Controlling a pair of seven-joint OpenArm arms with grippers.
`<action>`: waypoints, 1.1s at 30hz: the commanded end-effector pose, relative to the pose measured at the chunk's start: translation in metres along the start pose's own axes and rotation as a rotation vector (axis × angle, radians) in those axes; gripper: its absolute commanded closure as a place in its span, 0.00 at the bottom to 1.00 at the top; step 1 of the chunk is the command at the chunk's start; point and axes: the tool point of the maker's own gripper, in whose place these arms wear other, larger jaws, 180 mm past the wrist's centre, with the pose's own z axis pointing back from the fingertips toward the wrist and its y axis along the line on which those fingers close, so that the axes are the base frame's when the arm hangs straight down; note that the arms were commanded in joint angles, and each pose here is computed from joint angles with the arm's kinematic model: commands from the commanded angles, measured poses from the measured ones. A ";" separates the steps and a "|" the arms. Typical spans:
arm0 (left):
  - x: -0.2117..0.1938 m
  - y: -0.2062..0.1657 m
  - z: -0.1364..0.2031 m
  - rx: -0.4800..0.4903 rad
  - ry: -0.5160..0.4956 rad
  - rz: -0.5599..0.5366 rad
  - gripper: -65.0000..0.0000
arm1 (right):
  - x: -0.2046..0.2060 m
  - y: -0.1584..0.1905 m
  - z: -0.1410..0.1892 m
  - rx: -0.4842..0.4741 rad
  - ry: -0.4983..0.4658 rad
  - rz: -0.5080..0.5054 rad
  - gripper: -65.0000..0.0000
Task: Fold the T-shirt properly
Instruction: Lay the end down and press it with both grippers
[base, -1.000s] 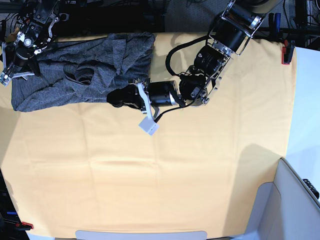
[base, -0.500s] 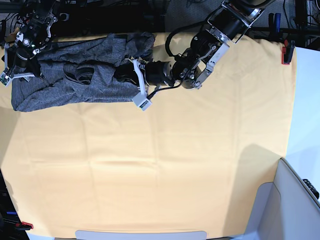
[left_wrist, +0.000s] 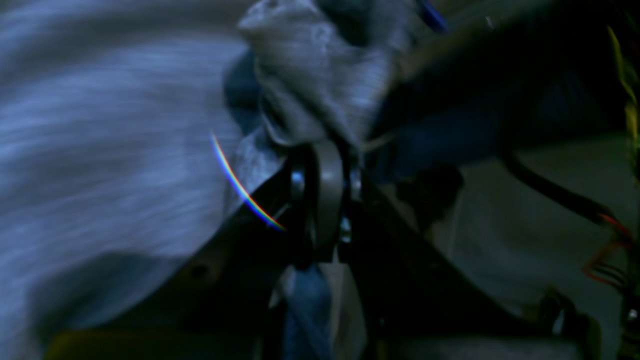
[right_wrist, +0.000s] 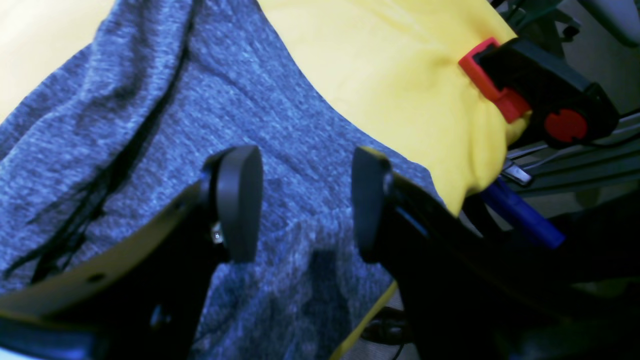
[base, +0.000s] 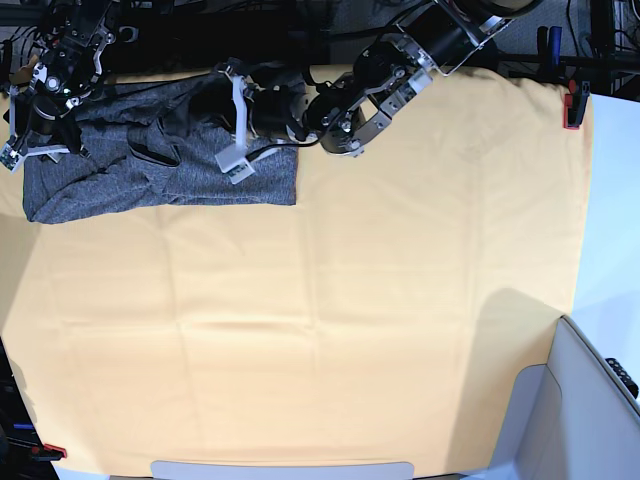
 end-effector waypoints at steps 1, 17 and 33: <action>0.019 -0.012 0.001 -0.037 -0.046 -0.031 1.00 | 0.016 -0.003 0.001 -0.008 -0.052 -0.001 0.55; 0.044 -0.048 0.012 -0.118 -0.127 -0.151 1.00 | 0.019 0.007 0.001 0.037 -0.058 0.034 0.55; 0.040 0.016 0.054 0.070 -0.177 -0.094 1.00 | 0.046 0.134 0.085 0.468 -0.257 0.295 0.73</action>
